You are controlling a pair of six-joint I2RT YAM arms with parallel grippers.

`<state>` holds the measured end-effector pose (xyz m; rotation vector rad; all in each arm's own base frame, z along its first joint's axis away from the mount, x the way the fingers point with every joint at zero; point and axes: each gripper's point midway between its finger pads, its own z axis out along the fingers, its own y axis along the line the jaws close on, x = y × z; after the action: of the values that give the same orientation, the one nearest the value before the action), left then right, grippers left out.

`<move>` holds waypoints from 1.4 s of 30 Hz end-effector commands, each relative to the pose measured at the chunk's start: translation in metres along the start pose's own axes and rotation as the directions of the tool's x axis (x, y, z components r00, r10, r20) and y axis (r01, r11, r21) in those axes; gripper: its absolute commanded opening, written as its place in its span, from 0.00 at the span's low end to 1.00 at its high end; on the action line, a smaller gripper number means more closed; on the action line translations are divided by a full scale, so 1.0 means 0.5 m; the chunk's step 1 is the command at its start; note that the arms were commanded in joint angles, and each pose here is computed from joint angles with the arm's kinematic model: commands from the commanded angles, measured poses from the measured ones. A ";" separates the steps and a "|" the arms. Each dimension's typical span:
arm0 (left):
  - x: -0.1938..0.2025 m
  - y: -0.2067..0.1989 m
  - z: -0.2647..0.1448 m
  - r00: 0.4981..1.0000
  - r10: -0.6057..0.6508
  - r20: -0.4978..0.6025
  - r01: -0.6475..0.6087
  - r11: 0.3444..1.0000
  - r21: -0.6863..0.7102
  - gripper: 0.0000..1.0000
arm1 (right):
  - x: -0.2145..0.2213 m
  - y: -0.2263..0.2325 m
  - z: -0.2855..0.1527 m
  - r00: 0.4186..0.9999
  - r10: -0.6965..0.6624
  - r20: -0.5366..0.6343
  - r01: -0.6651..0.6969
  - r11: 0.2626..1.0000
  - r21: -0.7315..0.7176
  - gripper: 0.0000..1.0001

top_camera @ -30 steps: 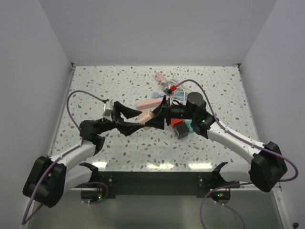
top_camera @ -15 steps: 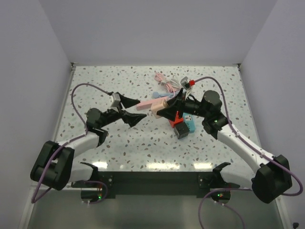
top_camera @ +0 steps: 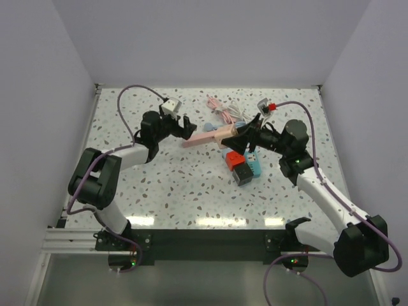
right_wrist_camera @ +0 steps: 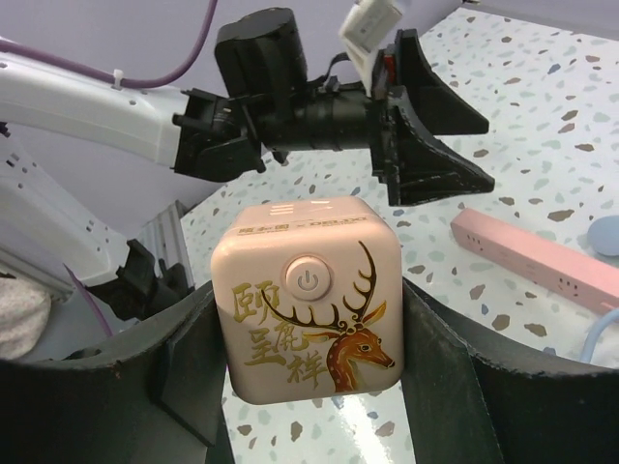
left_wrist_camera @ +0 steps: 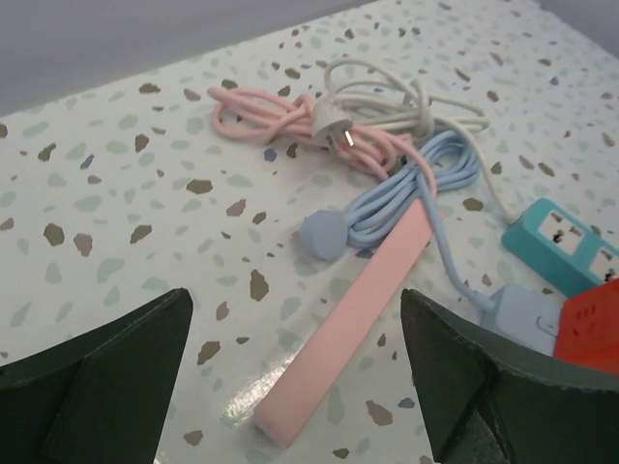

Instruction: Insert the plug

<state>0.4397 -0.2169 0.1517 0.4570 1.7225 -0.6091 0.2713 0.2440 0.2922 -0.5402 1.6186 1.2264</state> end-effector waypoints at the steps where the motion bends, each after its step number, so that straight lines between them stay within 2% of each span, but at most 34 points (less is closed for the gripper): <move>1: 0.052 0.042 0.022 0.993 0.047 -0.111 -0.058 0.993 -0.099 0.94 | -0.019 0.015 -0.004 0.999 -0.042 0.031 0.044 0.998 -0.048 0.00; 13: 0.164 0.031 0.059 0.956 0.041 -0.292 -0.044 0.999 -0.005 0.94 | -0.012 0.013 -0.014 0.999 -0.031 0.037 0.034 0.997 -0.075 0.00; 24: 0.187 -0.019 0.046 0.955 0.033 -0.296 0.004 0.992 0.124 0.94 | 0.000 0.001 -0.004 1.000 -0.008 0.020 0.009 0.996 -0.086 0.00; 30: 0.223 -0.005 0.053 0.933 0.017 -0.359 0.018 0.995 0.094 0.93 | 0.003 -0.002 -0.002 1.000 -0.002 0.014 0.003 0.996 -0.087 0.00; 33: 0.247 0.017 0.049 0.916 0.004 -0.401 0.010 0.999 0.032 0.91 | 0.004 -0.003 -0.001 1.000 -0.002 0.013 0.004 0.996 -0.087 0.00; 35: 0.253 0.023 0.053 0.911 -0.002 -0.413 0.010 1.000 0.017 0.88 | 0.003 -0.004 0.001 1.000 -0.002 0.014 0.003 0.996 -0.088 0.00; 38: 0.260 0.012 0.052 0.904 -0.021 -0.428 0.035 0.999 0.025 0.69 | 0.005 -0.010 0.004 1.000 0.008 0.009 -0.007 0.997 -0.082 0.00; 39: 0.260 0.009 0.050 0.903 -0.029 -0.429 0.044 0.999 0.026 0.57 | 0.005 -0.011 0.004 1.000 0.009 0.010 -0.008 0.997 -0.079 0.00; 42: 0.256 -0.020 0.043 0.900 -0.057 -0.432 0.086 0.995 0.048 0.42 | 0.005 -0.031 0.004 1.000 0.009 0.014 -0.009 1.000 -0.018 0.00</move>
<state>0.4261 -0.2367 0.0251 0.6533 2.1104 -0.6423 0.2762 0.2430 0.2695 -0.5474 1.6453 1.2967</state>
